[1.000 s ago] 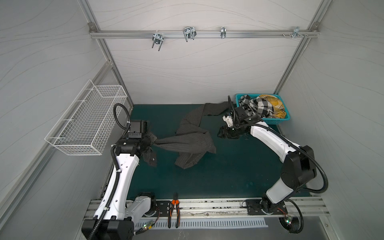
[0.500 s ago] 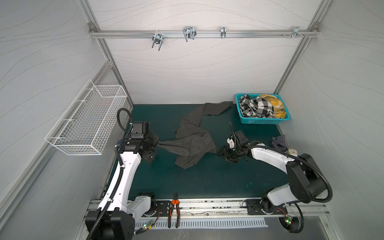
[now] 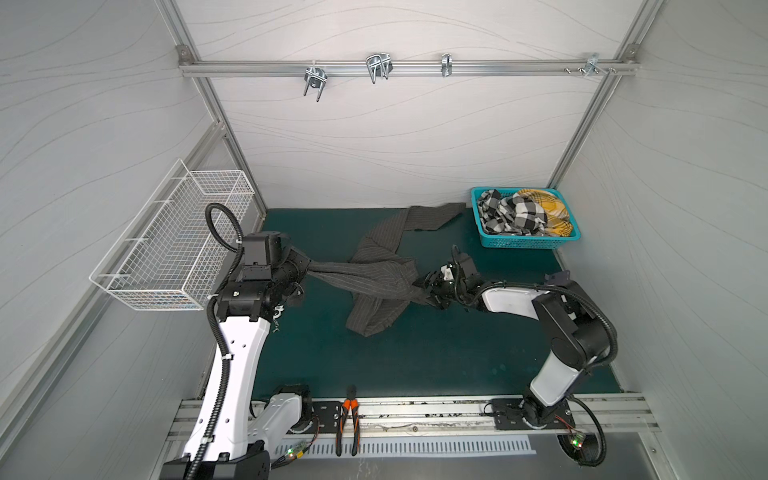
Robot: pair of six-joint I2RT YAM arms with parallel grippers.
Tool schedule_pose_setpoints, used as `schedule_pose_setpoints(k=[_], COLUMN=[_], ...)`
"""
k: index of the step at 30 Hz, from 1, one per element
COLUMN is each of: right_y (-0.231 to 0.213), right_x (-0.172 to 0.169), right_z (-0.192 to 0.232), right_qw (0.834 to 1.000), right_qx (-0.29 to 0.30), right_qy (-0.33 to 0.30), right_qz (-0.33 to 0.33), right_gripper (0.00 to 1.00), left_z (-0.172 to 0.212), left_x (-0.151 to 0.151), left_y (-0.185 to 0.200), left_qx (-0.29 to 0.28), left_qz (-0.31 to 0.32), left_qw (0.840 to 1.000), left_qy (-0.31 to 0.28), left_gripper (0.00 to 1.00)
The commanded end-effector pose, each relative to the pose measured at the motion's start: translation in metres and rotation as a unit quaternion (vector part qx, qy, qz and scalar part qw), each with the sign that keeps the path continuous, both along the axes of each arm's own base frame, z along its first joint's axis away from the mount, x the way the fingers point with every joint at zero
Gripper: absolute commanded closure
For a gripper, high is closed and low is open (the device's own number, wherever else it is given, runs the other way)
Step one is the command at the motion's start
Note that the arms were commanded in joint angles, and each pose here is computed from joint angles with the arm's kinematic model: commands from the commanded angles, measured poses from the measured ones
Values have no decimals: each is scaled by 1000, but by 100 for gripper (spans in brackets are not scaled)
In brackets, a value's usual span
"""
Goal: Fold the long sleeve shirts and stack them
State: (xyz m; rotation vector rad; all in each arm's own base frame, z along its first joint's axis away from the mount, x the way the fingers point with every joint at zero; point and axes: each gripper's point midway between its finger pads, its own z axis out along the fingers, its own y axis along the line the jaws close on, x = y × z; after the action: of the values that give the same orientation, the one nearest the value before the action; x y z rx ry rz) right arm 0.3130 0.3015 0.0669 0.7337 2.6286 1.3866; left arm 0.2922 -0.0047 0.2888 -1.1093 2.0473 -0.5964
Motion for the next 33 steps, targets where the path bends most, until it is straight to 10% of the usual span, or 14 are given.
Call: schedule_pose_setpoints(k=[1, 8, 19, 22, 28, 33], right_y=[9, 24, 1, 34, 63, 5], right_x=[-2, -13, 69, 114, 83, 74], right_z=[6, 15, 56, 150, 380, 360], right_qw=[999, 999, 990, 968, 848, 866], right_qx=[38, 22, -91, -53, -27, -70], right_qy=[28, 18, -103, -218, -490, -464], right_qz=[-26, -17, 20, 116, 201, 172], right_gripper=[31, 33, 100, 100, 100, 100], left_z=[20, 20, -4, 19, 122, 107], left_x=[-3, -2, 0, 6, -22, -30], left_y=[5, 4, 31, 79, 117, 89], left_qx=[12, 7, 57, 98, 129, 94], left_qz=[8, 5, 40, 128, 230, 176], left_qw=[1000, 1000, 997, 987, 962, 976], left_qy=[-21, -24, 22, 21, -68, -81], left_gripper=[100, 100, 100, 100, 100, 100])
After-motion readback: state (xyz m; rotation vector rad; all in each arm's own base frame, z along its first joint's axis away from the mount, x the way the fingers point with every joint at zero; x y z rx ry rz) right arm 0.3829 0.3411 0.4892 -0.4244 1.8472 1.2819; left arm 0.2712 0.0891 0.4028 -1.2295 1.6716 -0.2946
